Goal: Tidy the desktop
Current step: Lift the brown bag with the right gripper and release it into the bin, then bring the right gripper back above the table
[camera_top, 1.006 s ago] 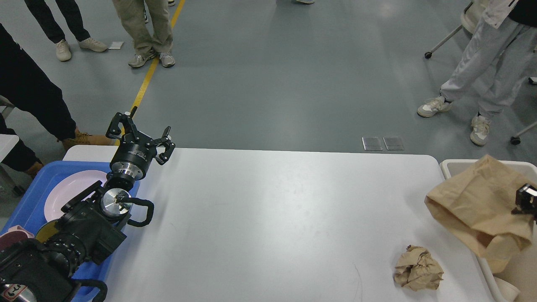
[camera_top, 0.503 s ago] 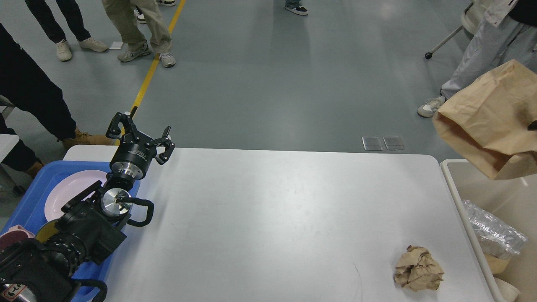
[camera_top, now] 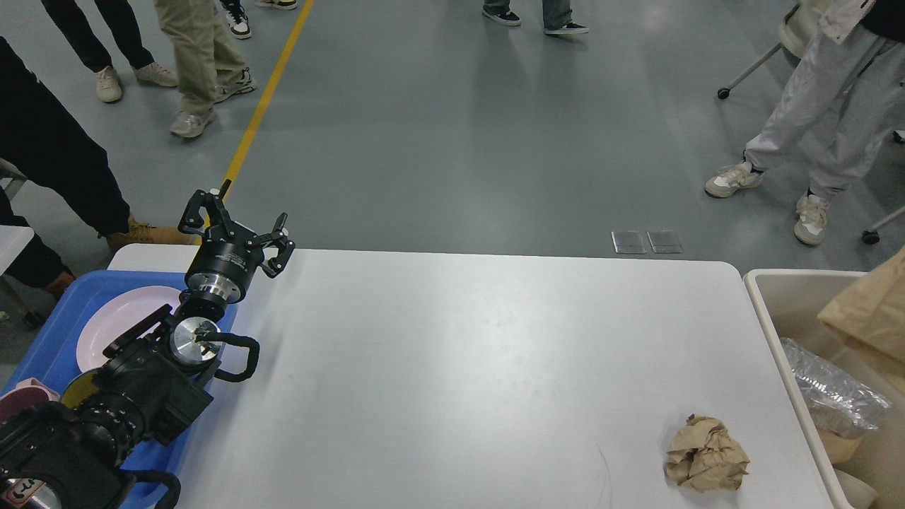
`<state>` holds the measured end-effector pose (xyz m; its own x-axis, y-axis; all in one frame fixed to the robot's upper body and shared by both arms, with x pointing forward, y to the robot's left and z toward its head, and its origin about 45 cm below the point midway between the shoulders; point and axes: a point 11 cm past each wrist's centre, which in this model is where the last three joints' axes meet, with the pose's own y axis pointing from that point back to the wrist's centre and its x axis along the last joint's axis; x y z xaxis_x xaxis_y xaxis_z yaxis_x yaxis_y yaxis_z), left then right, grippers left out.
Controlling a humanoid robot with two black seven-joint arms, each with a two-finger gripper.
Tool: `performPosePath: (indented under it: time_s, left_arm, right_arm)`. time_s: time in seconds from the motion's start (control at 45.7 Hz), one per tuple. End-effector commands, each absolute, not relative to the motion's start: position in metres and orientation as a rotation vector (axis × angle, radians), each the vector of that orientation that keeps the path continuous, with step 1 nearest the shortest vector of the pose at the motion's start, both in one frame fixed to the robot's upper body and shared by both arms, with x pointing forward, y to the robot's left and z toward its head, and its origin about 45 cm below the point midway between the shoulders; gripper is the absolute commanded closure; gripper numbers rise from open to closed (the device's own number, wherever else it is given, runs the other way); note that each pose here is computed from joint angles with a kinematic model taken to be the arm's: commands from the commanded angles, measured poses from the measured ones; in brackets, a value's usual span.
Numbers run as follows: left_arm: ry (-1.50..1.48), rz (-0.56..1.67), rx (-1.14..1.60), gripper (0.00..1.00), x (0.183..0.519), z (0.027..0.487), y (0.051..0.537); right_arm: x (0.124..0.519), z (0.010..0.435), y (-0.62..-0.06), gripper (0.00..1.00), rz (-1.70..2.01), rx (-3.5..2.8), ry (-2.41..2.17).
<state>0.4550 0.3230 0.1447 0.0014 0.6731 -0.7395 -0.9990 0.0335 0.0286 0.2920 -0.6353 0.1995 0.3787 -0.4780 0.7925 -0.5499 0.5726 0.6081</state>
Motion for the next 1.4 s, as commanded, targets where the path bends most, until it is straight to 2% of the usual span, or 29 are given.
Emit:
performPosePath:
  time_s: [0.0,0.087,0.153,0.372,0.59,0.743,0.853,0.94,1.18,1.377]
  left_arm:
    - [0.680,1.452,-0.617,0.03,0.455,0.145,0.323]
    - [0.680,1.452,-0.617,0.03,0.455,0.145,0.323]
    - [0.680,1.451,-0.616,0.03,0.455,0.145,0.323]
    - [0.679,1.451,-0.615,0.03,0.455,0.145,0.323]
    - [0.681,1.452,-0.616,0.03,0.455,0.144,0.323]
    - [0.680,1.452,-0.617,0.03,0.455,0.145,0.323]
    - [0.680,1.452,-0.617,0.03,0.455,0.145,0.323]
    - [0.680,1.452,-0.617,0.03,0.455,0.145,0.323]
    - [0.680,1.452,-0.617,0.03,0.455,0.145,0.323]
    - [0.680,1.451,-0.616,0.03,0.455,0.145,0.323]
  right_arm:
    - [0.278,0.168,-0.633,0.65,0.033,1.035,-1.229]
    - [0.278,0.149,-0.627,0.26,0.048,1.037,-1.209]
    - [0.275,0.138,-0.626,0.00,0.054,1.032,-1.197]
    - [0.282,0.129,-0.614,0.00,0.043,1.072,-1.211]
    - [0.362,0.155,-0.555,0.00,0.204,1.180,-1.150]
    - [0.414,0.179,-0.477,0.00,0.357,1.261,-0.936]
    - [0.435,0.198,-0.422,0.00,0.409,1.324,-0.821]
    - [0.432,0.208,-0.378,0.00,0.343,1.426,-0.716]
    - [0.405,0.224,-0.301,0.00,0.089,1.599,-0.366]
    - [0.370,0.231,-0.277,0.00,-0.209,1.646,-0.059]
